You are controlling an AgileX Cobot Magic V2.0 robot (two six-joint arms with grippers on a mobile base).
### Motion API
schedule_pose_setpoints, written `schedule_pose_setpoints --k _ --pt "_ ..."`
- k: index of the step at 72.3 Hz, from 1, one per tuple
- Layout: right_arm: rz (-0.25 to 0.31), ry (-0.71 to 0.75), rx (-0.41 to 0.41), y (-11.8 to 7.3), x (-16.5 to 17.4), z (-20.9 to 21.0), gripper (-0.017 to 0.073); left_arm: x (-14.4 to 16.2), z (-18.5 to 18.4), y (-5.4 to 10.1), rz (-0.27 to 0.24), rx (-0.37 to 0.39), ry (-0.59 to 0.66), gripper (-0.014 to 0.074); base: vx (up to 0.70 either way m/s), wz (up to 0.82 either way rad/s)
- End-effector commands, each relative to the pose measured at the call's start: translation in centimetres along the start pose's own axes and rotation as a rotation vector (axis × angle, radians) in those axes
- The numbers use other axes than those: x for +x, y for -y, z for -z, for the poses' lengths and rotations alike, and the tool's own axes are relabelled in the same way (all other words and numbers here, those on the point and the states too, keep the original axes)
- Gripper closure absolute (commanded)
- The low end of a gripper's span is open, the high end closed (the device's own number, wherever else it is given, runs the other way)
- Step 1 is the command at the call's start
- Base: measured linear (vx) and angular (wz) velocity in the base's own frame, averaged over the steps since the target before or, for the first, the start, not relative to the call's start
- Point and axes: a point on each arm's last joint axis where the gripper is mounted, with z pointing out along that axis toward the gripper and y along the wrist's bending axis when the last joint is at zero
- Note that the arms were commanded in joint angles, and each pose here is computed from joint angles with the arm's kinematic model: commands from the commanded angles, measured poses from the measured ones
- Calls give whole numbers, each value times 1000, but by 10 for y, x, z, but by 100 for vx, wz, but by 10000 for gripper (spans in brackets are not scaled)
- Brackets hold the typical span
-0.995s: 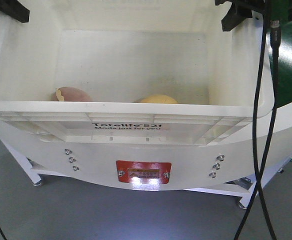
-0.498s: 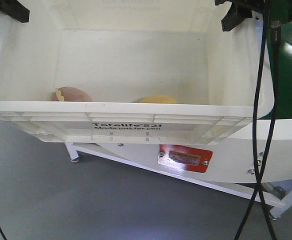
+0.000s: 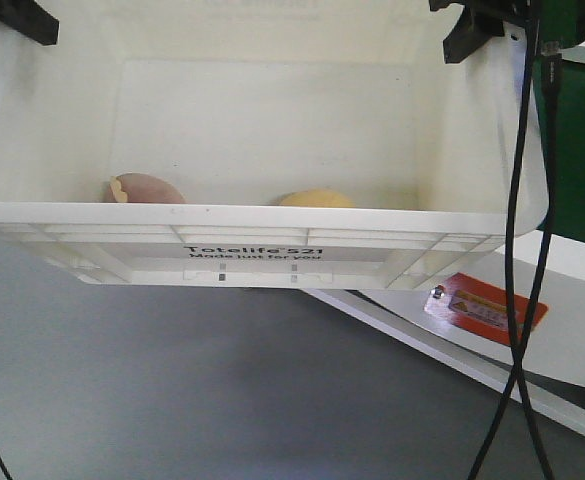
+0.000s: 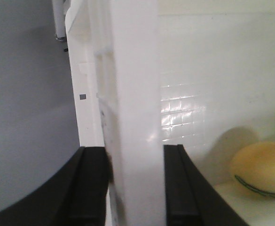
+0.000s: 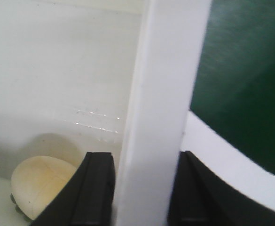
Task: Place moving items into box and shelve
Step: 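Hold the tote raised with both grippers while the base drives away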
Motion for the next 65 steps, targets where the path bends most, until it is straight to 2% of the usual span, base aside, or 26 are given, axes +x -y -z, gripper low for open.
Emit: schedule_pose_setpoints --k 1,65 --pt "-20 47 -298 -37 4 36 564 -2 40 56 11 403 143 594 -14 57" --pt "-20 47 -298 -37 4 36 564 -2 40 56 11 403 143 594 -15 59"
